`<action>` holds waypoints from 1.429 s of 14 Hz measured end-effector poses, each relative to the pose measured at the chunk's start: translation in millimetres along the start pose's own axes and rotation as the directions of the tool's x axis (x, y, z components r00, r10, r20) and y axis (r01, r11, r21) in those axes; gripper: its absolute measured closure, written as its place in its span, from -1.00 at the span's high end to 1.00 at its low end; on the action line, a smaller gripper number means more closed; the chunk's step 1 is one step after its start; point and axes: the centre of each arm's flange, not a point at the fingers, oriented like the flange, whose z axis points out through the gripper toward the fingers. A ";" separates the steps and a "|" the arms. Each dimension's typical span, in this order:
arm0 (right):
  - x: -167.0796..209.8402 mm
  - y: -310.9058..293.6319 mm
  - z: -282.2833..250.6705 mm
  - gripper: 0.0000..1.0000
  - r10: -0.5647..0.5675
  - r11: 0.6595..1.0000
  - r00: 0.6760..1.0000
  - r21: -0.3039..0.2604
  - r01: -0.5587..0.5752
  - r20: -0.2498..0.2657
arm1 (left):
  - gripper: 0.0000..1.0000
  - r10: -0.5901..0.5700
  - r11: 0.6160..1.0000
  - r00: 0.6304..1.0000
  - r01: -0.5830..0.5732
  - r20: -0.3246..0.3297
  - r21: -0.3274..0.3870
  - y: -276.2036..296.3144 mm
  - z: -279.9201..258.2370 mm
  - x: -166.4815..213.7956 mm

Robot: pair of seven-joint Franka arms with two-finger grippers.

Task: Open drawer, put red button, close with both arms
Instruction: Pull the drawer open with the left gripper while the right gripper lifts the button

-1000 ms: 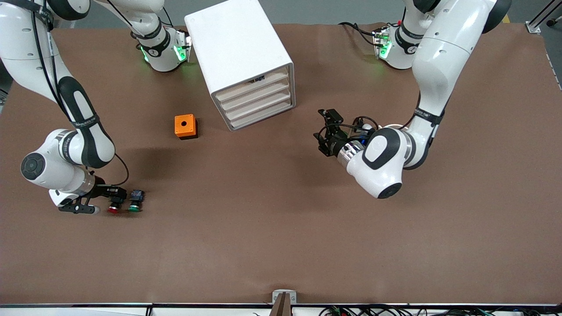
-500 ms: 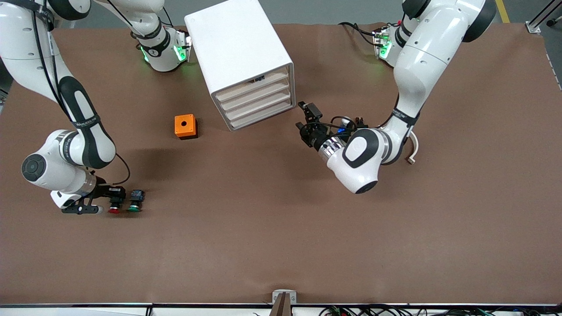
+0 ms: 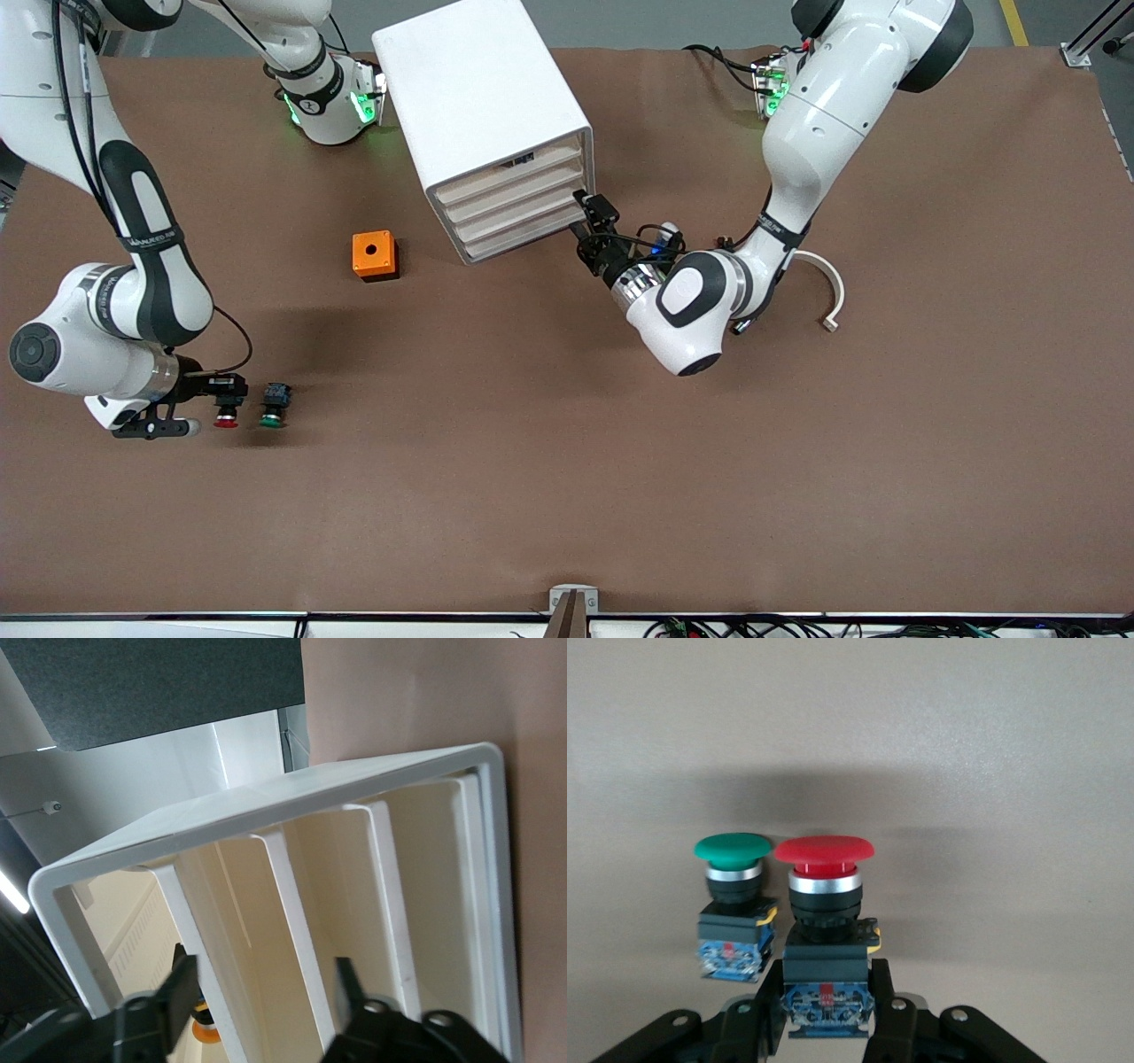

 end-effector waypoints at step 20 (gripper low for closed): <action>-22.5 -147.7 -86.7 -0.18 0.206 0.977 0.971 0.022 -0.210 0.123 | -0.23 -0.049 0.993 0.984 0.065 -0.172 0.093 22.4 113.5 -7.5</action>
